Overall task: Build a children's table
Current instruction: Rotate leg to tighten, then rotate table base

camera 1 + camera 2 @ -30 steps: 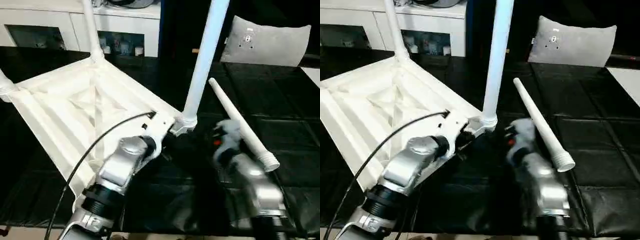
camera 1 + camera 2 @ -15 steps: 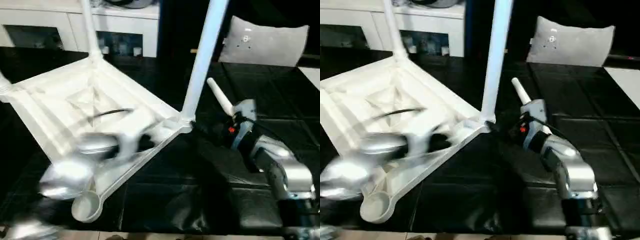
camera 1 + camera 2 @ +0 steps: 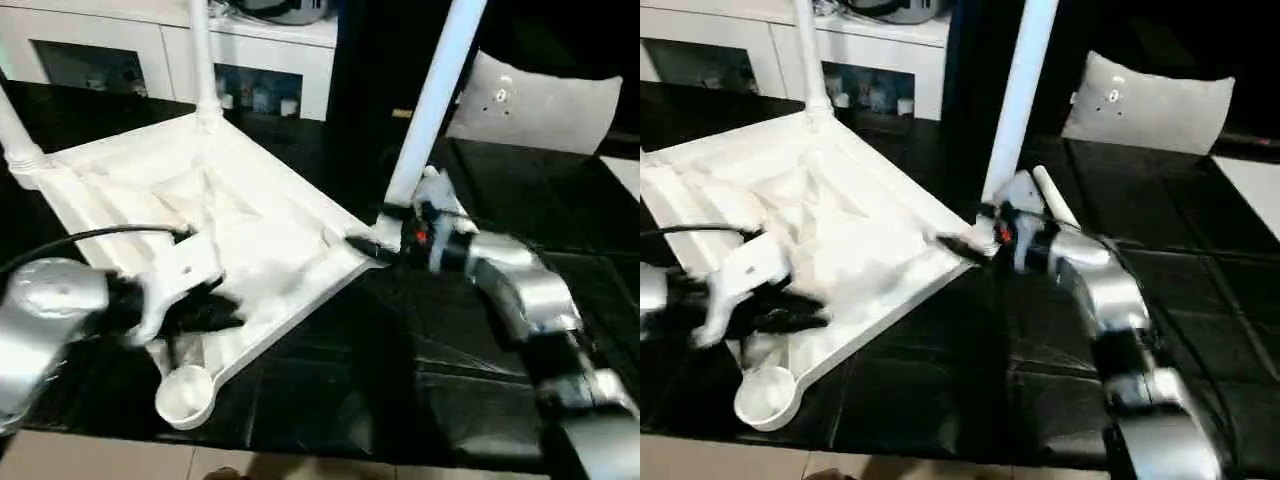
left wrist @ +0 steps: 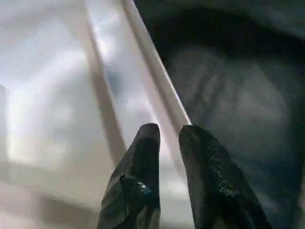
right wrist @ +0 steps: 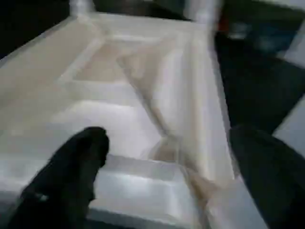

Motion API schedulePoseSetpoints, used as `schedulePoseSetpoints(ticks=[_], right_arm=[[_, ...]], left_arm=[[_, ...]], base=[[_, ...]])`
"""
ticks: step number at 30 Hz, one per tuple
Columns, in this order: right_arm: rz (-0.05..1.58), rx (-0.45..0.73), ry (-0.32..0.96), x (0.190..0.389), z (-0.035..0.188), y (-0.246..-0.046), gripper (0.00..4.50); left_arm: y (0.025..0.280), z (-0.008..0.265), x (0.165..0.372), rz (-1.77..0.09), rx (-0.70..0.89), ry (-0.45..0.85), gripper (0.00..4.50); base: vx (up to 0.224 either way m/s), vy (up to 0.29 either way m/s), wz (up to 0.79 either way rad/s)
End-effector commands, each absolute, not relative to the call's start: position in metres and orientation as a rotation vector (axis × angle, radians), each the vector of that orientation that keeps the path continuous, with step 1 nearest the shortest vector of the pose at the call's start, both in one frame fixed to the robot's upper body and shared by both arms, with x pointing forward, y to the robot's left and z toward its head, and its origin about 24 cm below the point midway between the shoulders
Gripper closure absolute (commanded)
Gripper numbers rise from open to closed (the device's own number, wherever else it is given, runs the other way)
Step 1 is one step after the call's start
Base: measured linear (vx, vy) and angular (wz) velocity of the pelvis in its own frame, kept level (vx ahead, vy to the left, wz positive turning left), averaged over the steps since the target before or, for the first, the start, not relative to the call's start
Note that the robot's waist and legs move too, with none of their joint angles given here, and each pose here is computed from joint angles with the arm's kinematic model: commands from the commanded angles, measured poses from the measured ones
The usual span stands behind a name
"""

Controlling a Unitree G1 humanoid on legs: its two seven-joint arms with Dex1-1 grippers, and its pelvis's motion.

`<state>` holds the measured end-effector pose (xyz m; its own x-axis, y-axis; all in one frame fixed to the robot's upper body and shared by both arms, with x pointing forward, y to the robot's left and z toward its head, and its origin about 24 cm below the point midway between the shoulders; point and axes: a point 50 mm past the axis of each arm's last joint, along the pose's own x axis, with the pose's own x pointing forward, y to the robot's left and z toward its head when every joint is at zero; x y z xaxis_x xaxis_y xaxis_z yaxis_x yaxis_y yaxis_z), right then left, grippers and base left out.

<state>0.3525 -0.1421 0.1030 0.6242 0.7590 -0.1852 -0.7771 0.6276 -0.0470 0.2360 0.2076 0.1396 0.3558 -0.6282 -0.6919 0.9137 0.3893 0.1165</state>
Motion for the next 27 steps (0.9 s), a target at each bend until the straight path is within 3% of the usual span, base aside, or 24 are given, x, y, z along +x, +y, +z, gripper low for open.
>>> schedulePoseSetpoints(ticks=[1, 5, 11, 15, 19, 23, 24, 27], right_arm=[[0.660, -0.191, 0.150, 0.366, 0.105, -0.171, 0.00], [0.547, -0.221, 0.135, 0.369, 0.103, -0.184, 0.00], [0.722, -0.184, 0.117, 0.353, 0.092, -0.173, 0.00], [0.882, -0.180, 0.119, 0.327, 0.079, -0.161, 0.00], [0.941, -0.184, 0.132, 0.308, 0.072, -0.159, 0.00], [1.004, -0.242, 0.173, 0.291, 0.066, -0.157, 0.00], [1.064, -0.236, 0.203, 0.280, 0.065, -0.156, 0.00], [1.101, -0.227, 0.212, 0.273, 0.066, -0.155, 0.00]], left_arm=[[0.219, 0.147, 0.232, -1.037, 0.604, 0.634, 3.22], [0.234, 0.151, 0.232, -0.995, 0.688, 0.677, 2.79], [0.232, 0.156, 0.239, -1.044, 0.760, 0.627, 2.34], [0.222, 0.154, 0.251, -1.134, 0.834, 0.573, 1.93], [0.224, 0.148, 0.259, -1.196, 0.935, 0.590, 1.60], [0.228, 0.140, 0.264, -1.255, 1.025, 0.651, 1.60], [0.226, 0.134, 0.269, -1.280, 1.068, 0.664, 1.60], [0.224, 0.131, 0.274, -1.295, 1.090, 0.656, 1.60]], base=[[0.000, 0.000, 0.00], [0.000, 0.000, 0.00], [0.000, 0.000, 0.00], [0.000, 0.000, 0.00], [0.000, 0.000, 0.00], [0.000, 0.000, 0.00], [0.000, 0.000, 0.00], [0.000, 0.000, 0.00]])
